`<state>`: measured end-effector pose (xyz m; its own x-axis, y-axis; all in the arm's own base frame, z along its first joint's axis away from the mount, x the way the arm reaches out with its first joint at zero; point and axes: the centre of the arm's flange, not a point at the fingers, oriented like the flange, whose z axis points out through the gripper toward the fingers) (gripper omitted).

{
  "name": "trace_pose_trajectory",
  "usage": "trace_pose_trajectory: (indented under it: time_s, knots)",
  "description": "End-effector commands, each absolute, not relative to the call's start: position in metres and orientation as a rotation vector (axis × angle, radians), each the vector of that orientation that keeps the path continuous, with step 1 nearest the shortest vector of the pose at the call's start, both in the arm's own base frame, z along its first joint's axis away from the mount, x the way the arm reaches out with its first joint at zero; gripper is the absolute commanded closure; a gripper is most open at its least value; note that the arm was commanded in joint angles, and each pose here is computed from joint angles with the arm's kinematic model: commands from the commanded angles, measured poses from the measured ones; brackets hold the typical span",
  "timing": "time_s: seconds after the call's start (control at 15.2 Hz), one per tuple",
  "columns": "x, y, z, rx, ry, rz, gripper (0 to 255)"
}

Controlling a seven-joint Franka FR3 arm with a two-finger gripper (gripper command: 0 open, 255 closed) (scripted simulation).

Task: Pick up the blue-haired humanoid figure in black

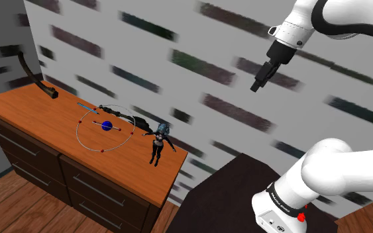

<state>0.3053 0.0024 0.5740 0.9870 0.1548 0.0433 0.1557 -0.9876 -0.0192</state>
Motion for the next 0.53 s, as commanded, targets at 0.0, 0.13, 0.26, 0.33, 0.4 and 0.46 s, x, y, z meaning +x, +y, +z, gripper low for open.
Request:
trace_pose_trajectory:
  time_s: [0.0,0.13,0.26,0.33,0.4,0.46]
  knots:
    - [0.305,0.002,0.574,-3.109,-0.243,-0.065,0]
    - [0.322,0.014,0.557,-3.107,-0.268,-0.06,0]
    - [0.339,0.026,0.54,-3.104,-0.293,-0.055,0]
    - [0.347,0.032,0.531,-3.102,-0.306,-0.052,0]
    - [0.355,0.038,0.522,-3.101,-0.319,-0.049,0]
    - [0.364,0.044,0.514,-3.099,-0.331,-0.047,0]
